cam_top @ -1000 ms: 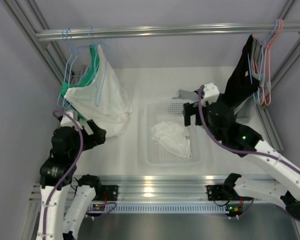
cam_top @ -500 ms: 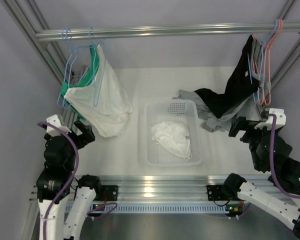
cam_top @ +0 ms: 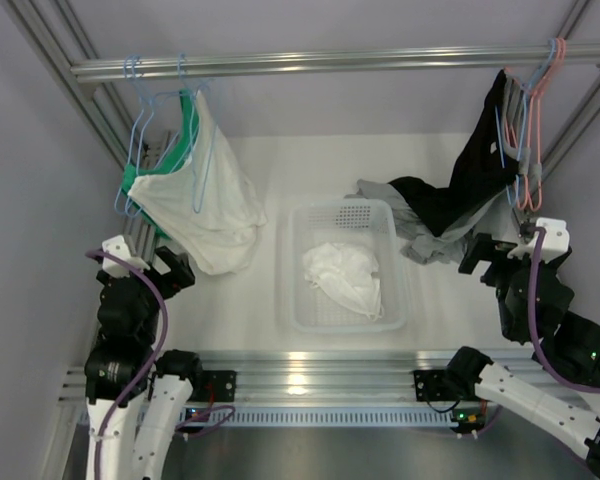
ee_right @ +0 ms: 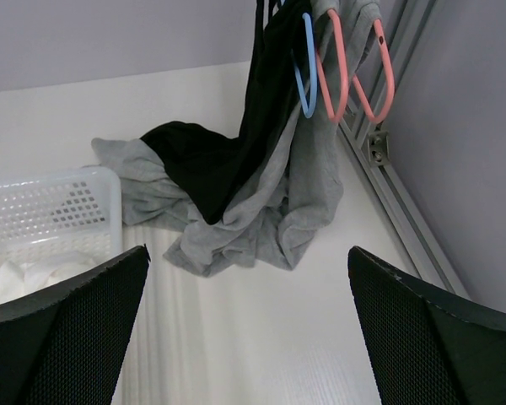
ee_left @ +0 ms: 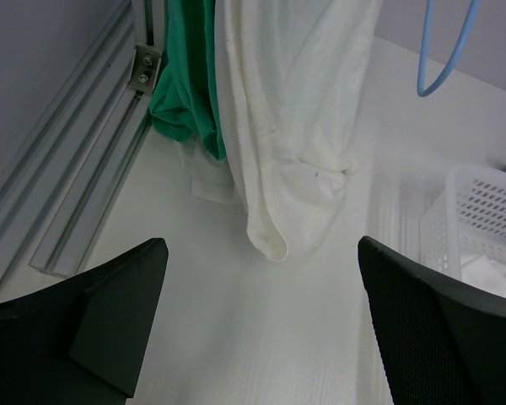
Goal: Remove the tank top from the hanger
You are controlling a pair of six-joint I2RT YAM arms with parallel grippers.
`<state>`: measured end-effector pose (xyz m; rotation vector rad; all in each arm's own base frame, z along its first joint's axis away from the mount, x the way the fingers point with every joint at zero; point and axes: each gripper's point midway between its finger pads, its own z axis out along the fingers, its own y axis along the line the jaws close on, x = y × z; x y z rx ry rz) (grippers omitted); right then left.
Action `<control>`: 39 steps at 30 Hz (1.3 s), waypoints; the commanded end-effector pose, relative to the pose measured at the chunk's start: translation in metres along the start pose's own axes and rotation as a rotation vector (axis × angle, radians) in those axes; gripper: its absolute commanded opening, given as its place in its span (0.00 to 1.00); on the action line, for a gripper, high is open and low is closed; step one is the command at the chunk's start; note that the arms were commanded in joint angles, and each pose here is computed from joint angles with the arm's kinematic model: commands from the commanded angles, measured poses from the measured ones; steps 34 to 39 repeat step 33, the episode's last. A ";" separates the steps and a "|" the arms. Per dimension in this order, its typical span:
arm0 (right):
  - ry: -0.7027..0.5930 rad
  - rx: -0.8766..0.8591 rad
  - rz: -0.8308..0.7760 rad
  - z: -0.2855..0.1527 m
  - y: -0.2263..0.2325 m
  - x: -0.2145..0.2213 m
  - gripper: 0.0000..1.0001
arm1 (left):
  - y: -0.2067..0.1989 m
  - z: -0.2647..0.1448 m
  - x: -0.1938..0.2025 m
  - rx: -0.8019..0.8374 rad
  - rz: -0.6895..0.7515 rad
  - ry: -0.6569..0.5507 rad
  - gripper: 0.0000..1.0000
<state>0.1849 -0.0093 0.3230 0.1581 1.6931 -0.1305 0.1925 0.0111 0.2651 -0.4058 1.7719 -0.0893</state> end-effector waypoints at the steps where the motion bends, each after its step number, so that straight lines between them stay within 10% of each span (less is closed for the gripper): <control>1: -0.004 0.061 0.008 -0.002 -0.014 0.002 0.99 | -0.007 -0.001 -0.013 0.043 -0.023 -0.080 0.99; 39: 0.047 0.023 -0.028 0.007 0.006 0.016 0.99 | -0.017 0.006 -0.002 0.098 -0.010 -0.048 0.99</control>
